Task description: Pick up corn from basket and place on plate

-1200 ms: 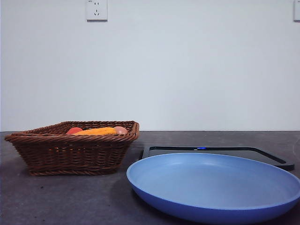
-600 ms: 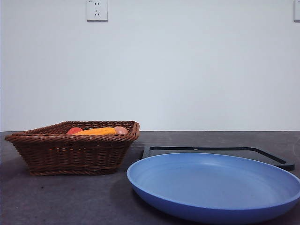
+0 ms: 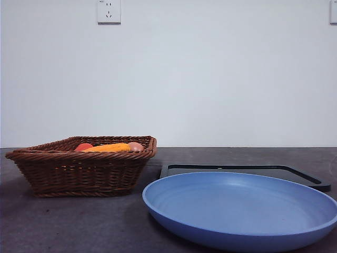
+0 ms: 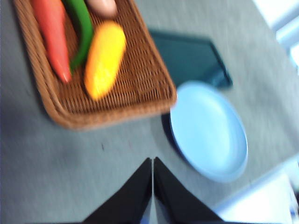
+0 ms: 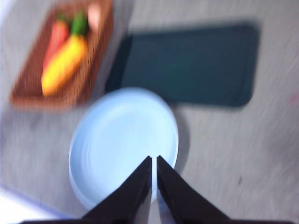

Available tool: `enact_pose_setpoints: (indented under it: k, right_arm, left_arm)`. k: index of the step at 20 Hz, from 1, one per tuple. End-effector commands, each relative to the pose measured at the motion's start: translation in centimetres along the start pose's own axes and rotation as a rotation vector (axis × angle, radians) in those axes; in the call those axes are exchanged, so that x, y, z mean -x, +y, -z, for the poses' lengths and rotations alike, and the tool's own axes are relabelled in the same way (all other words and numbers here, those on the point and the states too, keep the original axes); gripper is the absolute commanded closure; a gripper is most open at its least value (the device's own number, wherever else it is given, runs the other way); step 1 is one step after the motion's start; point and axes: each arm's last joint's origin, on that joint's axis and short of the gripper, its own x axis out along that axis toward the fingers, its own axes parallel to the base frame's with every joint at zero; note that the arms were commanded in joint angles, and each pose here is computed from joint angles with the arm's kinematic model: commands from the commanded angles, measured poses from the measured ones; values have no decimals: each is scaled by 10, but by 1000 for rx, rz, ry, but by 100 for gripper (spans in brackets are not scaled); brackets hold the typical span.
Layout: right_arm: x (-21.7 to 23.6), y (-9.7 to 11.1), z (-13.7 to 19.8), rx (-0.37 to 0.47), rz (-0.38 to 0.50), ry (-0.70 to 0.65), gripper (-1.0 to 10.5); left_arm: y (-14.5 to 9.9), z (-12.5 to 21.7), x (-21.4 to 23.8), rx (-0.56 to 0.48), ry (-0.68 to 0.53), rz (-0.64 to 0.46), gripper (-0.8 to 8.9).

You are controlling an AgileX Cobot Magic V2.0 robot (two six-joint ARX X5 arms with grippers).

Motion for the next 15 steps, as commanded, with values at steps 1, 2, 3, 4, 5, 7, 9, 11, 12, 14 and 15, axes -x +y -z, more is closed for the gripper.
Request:
enact_pose_setpoints:
  k: [1,2,3,4,5,7,9,11,12,14,15]
  right_arm:
    - [-6,1,-4,51,-18,55,944]
    - [-9,1,-5,52,-22,74,944]
    - [-12,1,-5,55,-27,87,933]
    - [-14,1,-6,57,-33,99,891]
    - [-16,1,-6,56,-34,112,821]
    - [-20,2,-7,56,-37,134,680]
    - [-26,2,-8,57,-47,162,669]
    - [-33,1,-10,52,-53,200,669]
    - [-39,0,-11,48,-57,220,669]
    - [-52,-3,-15,46,-60,261,670]
    - [-60,-4,-17,46,-65,284,670]
  left_arm:
    - [-1,-2,-3,-41,43,19,806]
    - [-1,-2,-5,-46,56,23,804]
    - [-1,-2,-6,-46,62,28,792]
    - [-1,-2,-7,-48,66,31,755]
    - [-1,-2,-7,-50,67,33,687]
    - [-2,-3,-7,-54,66,37,506]
    - [-2,-3,-7,-54,66,37,437]
    - [-2,-3,-7,-54,65,37,437]
    - [-2,-3,-7,-53,66,37,437]
    - [-2,-3,-7,-53,65,37,437]
    - [-2,-3,-7,-53,65,37,437]
